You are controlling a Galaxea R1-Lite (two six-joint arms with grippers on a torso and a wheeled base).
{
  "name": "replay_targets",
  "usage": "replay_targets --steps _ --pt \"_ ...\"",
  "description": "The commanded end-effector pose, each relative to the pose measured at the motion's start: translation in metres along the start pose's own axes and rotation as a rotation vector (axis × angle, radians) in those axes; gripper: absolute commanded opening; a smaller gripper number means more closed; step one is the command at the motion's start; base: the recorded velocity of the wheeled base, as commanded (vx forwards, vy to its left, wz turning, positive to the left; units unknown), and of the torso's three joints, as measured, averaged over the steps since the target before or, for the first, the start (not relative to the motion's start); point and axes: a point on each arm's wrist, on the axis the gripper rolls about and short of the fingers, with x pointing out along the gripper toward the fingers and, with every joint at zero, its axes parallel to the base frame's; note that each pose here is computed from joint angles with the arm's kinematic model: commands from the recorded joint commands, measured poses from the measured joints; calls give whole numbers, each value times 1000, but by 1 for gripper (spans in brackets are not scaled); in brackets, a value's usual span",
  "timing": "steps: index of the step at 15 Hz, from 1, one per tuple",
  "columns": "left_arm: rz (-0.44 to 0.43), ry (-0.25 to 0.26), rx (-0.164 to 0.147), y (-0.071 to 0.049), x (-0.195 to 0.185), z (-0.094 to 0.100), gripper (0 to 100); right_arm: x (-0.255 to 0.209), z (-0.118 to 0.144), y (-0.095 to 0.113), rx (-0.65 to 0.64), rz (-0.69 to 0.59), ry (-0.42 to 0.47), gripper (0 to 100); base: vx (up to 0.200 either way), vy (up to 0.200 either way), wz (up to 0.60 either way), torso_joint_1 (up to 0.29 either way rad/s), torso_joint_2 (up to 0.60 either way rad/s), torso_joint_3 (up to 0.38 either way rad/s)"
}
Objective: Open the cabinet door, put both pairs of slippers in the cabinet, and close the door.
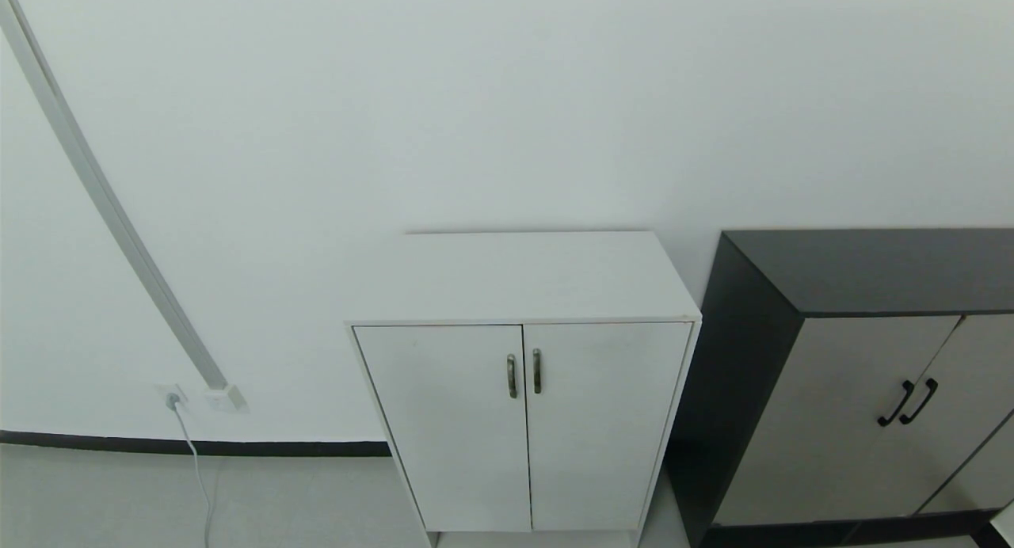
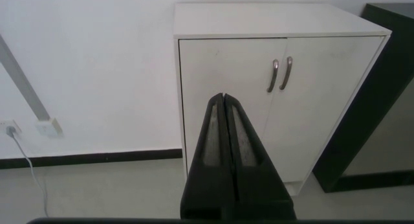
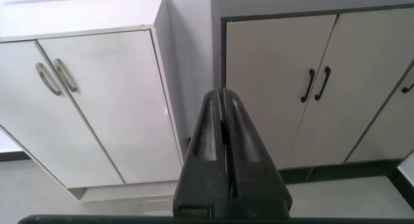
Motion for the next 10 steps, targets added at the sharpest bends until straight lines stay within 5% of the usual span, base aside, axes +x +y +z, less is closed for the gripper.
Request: replay_targets --steps 1,10 --pt "0 1 1 0 0 0 0 0 0 0 40 -6 -9 0 0 0 0 0 0 0" --pt "1 1 1 0 0 0 0 0 0 -1 43 -29 -12 0 0 0 0 0 0 0"
